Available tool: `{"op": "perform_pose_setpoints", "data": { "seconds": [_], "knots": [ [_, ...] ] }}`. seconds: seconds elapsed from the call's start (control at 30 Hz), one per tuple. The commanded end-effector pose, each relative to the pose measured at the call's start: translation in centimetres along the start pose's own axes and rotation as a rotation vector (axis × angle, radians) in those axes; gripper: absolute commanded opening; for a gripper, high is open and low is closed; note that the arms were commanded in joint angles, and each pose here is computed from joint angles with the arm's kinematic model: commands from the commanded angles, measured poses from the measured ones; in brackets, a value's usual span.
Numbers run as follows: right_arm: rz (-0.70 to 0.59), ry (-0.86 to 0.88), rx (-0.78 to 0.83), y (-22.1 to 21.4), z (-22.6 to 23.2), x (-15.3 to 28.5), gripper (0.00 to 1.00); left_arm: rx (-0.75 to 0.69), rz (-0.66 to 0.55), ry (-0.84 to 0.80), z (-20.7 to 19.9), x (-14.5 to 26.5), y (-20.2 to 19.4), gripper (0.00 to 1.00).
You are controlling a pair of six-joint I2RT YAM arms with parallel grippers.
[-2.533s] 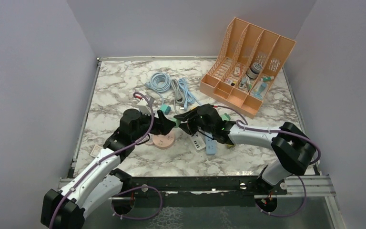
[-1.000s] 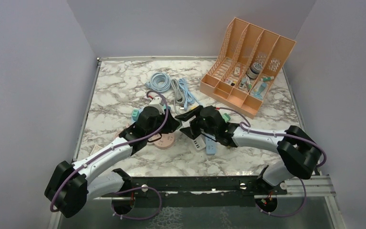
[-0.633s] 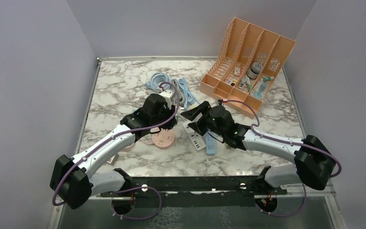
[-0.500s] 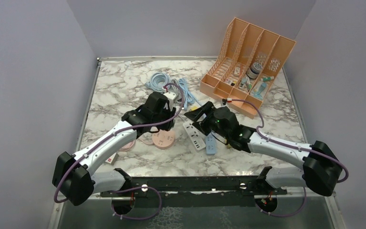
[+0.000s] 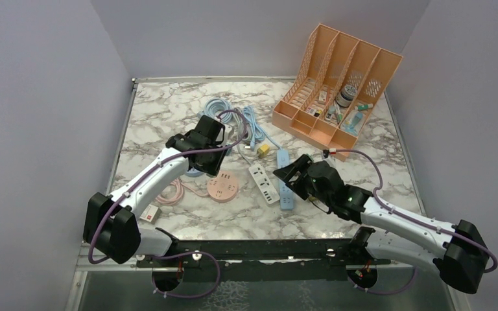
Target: Insert the plug
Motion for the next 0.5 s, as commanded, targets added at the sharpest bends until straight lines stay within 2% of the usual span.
{"op": "perform_pose_setpoints", "data": {
  "seconds": [0.0,0.47],
  "knots": [
    [-0.054,-0.057,0.010,0.6,-1.1,0.7,0.72,0.035,0.022,0.049,0.5,1.3,0.1,0.20],
    [-0.033,-0.081,0.019,0.5,-1.9,1.0,0.71,0.050,0.186,0.042,0.4,0.2,-0.2,0.21]
  ]
}}
Point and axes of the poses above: each gripper's point midway between its finger pads, its own x axis back along the fingers, its own z axis along the line the jaws close on, y = z × x, the point moved 10 cm from there along x, back along the fingers, and after that the axes turned 6 degrees about -x, right-handed, at the moved point
